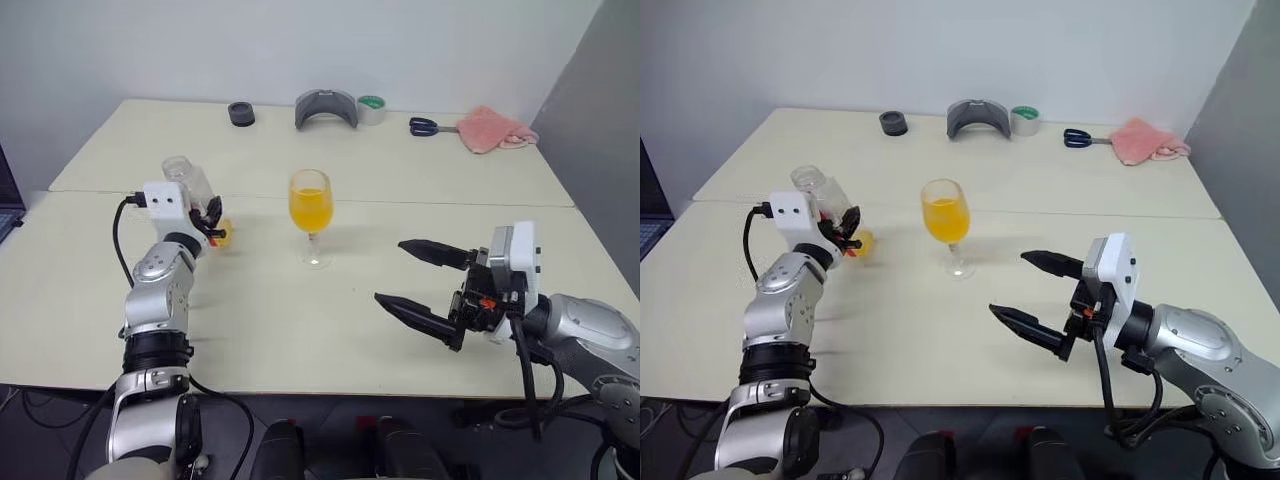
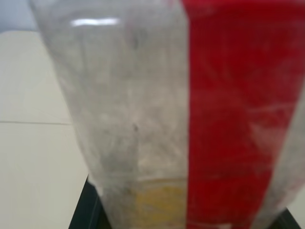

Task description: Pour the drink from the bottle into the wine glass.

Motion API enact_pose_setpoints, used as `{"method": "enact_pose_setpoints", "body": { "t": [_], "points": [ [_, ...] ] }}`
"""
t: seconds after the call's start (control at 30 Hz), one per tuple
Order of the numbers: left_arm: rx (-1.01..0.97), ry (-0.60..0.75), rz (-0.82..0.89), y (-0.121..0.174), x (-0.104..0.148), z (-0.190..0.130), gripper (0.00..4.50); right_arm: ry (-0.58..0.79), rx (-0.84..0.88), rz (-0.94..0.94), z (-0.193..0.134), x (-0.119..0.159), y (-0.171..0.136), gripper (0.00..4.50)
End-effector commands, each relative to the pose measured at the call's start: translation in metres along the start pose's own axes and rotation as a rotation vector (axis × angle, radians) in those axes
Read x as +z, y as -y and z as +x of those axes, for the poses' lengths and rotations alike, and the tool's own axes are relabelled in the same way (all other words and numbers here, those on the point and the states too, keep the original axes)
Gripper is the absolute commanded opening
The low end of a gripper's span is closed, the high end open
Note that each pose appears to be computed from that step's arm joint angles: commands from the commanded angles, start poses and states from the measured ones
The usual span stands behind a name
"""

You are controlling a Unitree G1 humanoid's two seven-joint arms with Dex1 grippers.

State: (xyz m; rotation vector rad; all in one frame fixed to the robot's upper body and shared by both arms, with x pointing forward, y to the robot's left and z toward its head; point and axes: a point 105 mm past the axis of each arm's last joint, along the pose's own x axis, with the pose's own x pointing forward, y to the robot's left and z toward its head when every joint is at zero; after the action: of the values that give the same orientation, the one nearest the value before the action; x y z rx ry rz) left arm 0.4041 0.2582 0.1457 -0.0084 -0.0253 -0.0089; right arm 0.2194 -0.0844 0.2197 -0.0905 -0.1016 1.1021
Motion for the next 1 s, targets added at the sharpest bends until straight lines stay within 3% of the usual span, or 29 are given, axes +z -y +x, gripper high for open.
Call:
{"method": "enact_pose_setpoints", "body": {
  "t": [0.03,0.3,0.6,0.9,1.0],
  "points": [
    [-0.006,0.041,0.029,0.001,0.006,-0.001,1.61,0.030,0.000,-0.052,0.001,0.014,-0.006,4.50],
    [-0.026,0.036,0.050,0.006,-0.004,-0.002,1.61,0.044,-0.027,-0.063,0.008,0.022,-0.008,4.50],
    [0.005,-0.009,0.045,-0.004,-0.017,-0.012,4.48,0.026,-0.052,-0.058,0.008,0.024,-0.016,4.50],
    [0.006,-0.110,0.029,-0.007,-0.042,-0.059,4.48,-0.051,-0.231,0.039,-0.013,-0.017,-0.006,4.50],
    [-0.026,-0.141,0.000,0.004,-0.047,-0.078,4.48,-0.074,-0.393,0.074,-0.026,-0.031,0.001,4.50]
  ]
}}
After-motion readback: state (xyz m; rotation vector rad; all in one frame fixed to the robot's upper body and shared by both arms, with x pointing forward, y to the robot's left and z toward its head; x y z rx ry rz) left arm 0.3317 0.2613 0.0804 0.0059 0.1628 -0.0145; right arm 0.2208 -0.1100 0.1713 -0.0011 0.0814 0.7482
